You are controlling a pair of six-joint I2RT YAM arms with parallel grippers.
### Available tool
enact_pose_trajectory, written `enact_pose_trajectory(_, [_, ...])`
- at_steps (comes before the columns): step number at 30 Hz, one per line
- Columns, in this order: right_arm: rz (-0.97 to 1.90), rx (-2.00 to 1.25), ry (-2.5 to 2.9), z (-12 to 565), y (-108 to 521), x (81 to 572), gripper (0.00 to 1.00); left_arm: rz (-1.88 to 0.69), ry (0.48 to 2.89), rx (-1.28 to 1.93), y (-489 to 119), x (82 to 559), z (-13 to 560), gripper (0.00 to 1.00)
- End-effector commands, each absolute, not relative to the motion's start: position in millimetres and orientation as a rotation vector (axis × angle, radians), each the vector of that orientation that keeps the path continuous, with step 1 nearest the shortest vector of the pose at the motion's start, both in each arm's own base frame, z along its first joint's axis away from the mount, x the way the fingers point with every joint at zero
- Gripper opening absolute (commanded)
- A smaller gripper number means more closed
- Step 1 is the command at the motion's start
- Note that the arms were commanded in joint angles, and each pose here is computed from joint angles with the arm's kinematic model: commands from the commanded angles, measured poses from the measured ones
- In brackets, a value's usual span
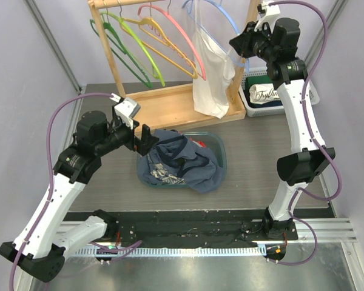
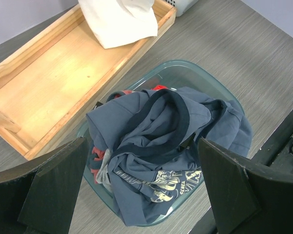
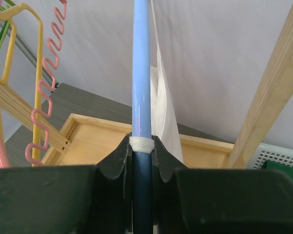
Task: Remove the tank top from the hanger
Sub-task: Pick up the hanger from the clothesline.
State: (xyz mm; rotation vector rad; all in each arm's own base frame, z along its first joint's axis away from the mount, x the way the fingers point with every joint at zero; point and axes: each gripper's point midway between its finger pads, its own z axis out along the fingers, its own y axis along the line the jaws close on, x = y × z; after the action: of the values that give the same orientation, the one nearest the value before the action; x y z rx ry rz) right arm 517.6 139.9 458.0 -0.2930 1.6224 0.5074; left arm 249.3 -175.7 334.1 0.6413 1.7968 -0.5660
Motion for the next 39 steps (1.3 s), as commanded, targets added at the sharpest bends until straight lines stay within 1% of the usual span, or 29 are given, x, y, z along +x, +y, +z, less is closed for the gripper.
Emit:
enact_pose_trajectory(1, [0.412,-0.293,1.467,501.7,139.3,510.4,0.01,-0.589,1.736,0.625,-176.8,249.1,348.9,1.00])
enact_pose_trajectory(11, [0.352,-0.176,1.166,567.3,129.5,491.5,0.01,-0.578,1.734,0.618,-172.7,247.9,346.5,1.00])
enact_pose_trajectory(12, [0.347,-0.167,1.166,562.1,128.8,493.2,0.01,-0.577,1.733,0.617,-172.8,248.0,346.9,1.00])
enact_pose_trajectory(14, [0.332,-0.140,1.109,576.4,124.1,484.7,0.01,-0.577,1.731,0.617,-172.4,247.3,346.5,1.00])
enact_pose_trajectory(15, [0.329,-0.132,1.109,571.7,123.9,485.6,0.01,-0.573,1.730,0.614,-171.4,247.9,346.5,1.00])
enact_pose_trajectory(19, [0.313,-0.085,1.043,583.4,114.1,475.6,0.01,-0.567,1.732,0.613,-169.8,247.5,344.2,1.00])
enact_pose_trajectory(27, [0.304,-0.081,0.991,606.7,112.7,474.2,0.01,-0.564,1.733,0.607,-167.6,246.4,342.4,1.00])
enact_pose_trajectory(31, [0.294,-0.097,1.015,605.7,114.2,475.3,0.01,-0.567,1.731,0.602,-167.0,245.6,342.7,1.00])
enact_pose_trajectory(32, [0.292,-0.102,1.041,597.5,115.5,477.3,0.01,-0.566,1.729,0.598,-166.2,245.3,343.5,1.00])
enact_pose_trajectory(34, [0.287,-0.117,1.050,595.9,115.1,469.7,0.01,-0.570,1.726,0.598,-166.7,245.1,345.2,1.00])
enact_pose_trajectory(35, [0.278,-0.127,1.086,583.0,116.0,471.4,0.01,-0.572,1.723,0.598,-167.1,244.7,346.6,1.00])
enact_pose_trajectory(36, [0.274,-0.129,1.081,587.4,113.4,460.6,0.01,-0.575,1.721,0.600,-167.7,244.8,347.2,1.00])
enact_pose_trajectory(39, [0.265,-0.160,1.153,562.2,114.0,453.4,0.01,-0.577,1.715,0.599,-167.9,245.0,350.5,1.00])
